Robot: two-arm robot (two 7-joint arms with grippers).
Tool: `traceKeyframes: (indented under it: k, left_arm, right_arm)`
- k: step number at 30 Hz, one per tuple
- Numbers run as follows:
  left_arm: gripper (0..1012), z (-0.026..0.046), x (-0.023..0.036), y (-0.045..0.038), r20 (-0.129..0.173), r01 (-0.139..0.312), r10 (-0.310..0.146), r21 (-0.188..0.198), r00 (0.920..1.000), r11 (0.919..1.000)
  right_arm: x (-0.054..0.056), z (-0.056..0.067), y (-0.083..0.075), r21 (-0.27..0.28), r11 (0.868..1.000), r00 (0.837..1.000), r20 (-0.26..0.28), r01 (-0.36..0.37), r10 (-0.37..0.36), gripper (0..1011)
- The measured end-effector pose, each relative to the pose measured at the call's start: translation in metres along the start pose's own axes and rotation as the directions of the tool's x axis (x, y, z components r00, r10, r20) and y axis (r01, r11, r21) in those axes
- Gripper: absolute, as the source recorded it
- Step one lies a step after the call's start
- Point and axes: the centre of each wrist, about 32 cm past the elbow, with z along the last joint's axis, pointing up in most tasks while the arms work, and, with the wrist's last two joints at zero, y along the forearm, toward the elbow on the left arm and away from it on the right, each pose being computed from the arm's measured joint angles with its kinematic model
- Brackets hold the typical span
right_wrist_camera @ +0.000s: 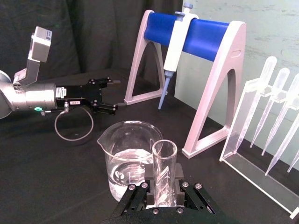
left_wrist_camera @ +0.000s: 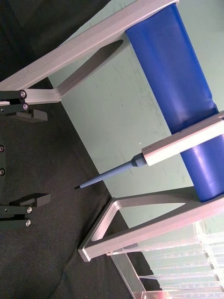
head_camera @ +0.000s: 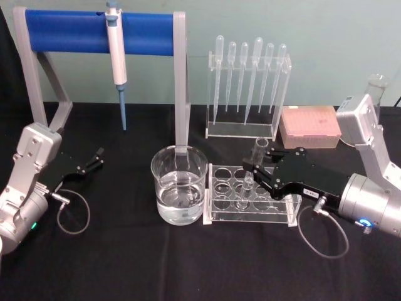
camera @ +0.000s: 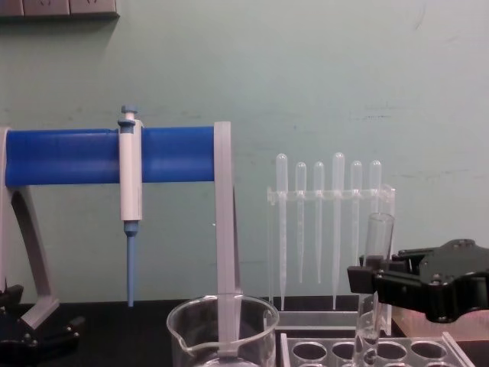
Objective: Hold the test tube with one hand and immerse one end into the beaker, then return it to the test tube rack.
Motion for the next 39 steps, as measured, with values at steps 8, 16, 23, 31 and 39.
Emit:
traceKeyframes:
  k: [8,16,23,31,39]
  left_arm:
    - [1000,0.0000,0.0000,0.0000,0.000,0.000,0.000,0.000,1.0000,1.0000]
    - [1000,0.0000,0.0000,0.0000,0.000,0.000,0.000,0.000,1.0000,1.0000]
    - [1000,0.0000,0.0000,0.0000,0.000,0.000,0.000,0.000,1.0000,1.0000]
    - [1000,0.0000,0.0000,0.0000,0.000,0.000,0.000,0.000,1.0000,1.0000]
    - [1000,0.0000,0.0000,0.0000,0.000,0.000,0.000,0.000,1.0000,1.0000]
  right_arm:
    - [0.0006,-0.0041,0.0016,-0.006,1.000,1.000,-0.010,0.000,0.000,225]
    - [0.0018,-0.0064,0.0044,-0.014,1.000,1.000,-0.013,0.000,0.000,225]
    - [0.0025,-0.0069,0.0056,-0.018,1.000,1.000,-0.011,-0.004,0.003,225]
    - [0.0023,-0.0066,0.0052,-0.016,1.000,1.000,-0.011,-0.003,0.003,225]
    - [0.0023,-0.0062,0.0050,-0.015,1.000,1.000,-0.011,-0.002,0.002,281]
